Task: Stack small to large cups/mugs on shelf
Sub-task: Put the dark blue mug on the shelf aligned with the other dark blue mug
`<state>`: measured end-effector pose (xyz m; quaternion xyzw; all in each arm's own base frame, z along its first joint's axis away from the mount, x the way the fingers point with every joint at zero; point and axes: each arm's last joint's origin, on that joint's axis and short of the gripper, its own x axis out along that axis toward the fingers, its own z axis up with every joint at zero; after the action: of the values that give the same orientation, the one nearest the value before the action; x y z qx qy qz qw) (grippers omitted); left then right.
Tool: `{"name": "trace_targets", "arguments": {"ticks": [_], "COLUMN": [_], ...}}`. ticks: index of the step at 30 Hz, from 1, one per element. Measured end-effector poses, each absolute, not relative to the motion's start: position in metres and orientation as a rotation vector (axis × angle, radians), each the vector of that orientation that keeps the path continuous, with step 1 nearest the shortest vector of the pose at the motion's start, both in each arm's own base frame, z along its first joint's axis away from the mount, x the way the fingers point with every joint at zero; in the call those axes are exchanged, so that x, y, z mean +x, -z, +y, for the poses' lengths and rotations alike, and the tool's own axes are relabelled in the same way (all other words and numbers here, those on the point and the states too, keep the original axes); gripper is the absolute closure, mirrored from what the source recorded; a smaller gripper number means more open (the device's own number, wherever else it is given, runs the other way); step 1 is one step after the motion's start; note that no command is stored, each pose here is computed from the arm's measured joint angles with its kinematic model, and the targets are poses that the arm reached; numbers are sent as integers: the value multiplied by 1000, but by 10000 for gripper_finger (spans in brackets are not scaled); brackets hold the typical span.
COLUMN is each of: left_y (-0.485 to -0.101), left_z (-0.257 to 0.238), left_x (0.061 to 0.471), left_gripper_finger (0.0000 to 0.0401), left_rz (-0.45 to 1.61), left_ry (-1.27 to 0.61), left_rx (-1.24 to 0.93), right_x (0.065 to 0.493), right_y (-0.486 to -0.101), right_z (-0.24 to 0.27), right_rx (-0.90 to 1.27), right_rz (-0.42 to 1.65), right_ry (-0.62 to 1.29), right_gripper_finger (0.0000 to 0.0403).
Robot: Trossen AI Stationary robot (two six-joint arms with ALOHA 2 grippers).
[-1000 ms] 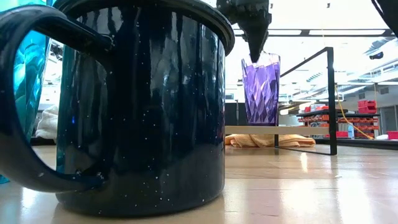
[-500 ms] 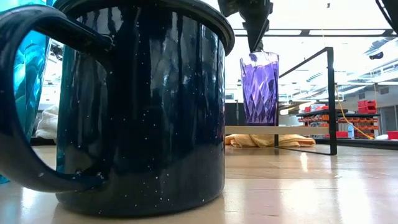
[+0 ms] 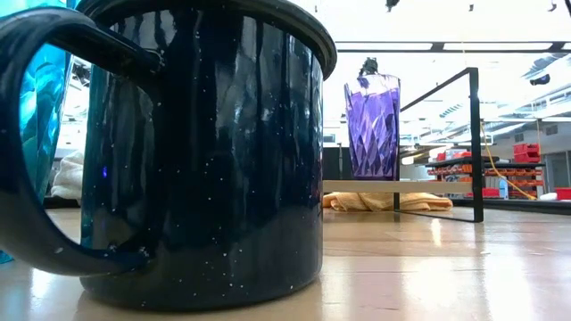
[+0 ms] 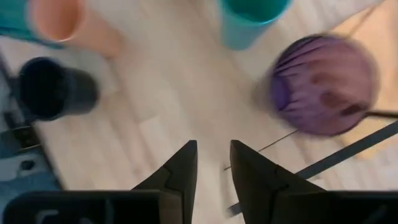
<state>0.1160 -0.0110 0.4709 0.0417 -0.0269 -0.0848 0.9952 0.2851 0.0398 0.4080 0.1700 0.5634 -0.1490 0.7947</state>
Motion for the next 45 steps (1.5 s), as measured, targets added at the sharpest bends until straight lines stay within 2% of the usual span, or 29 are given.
{"name": "trace_targets", "arguments": {"ticks": [10,15,23,30,34,38,45], "left_y": [-471,-471,-471,-469,-466,-456,-433], "left_z": [-11,-11,-11,-15,-23,-40,-76], "left_x": [116,116,116,120,131,148,173], "left_gripper_finger": [311,314,311,318,317,322,334], "left_rz": [-54,-54,-52,-33,4,109,327], "left_ry": [170,170,174,276,387,491,586], "left_rx": [83,82,60,6,-25,-73,-165], "right_x": [245,239,246,250,251,248,222], "right_y": [-411,-391,-348,-300,-290,-298,-338], "right_z": [148,188,238,251,250,246,217], "right_rx": [373,441,573,660,683,651,568], "right_rz": [977,901,690,413,303,287,295], "right_ry": [464,494,399,466,507,501,467], "right_gripper_finger": [300,300,300,300,300,300,300]}}
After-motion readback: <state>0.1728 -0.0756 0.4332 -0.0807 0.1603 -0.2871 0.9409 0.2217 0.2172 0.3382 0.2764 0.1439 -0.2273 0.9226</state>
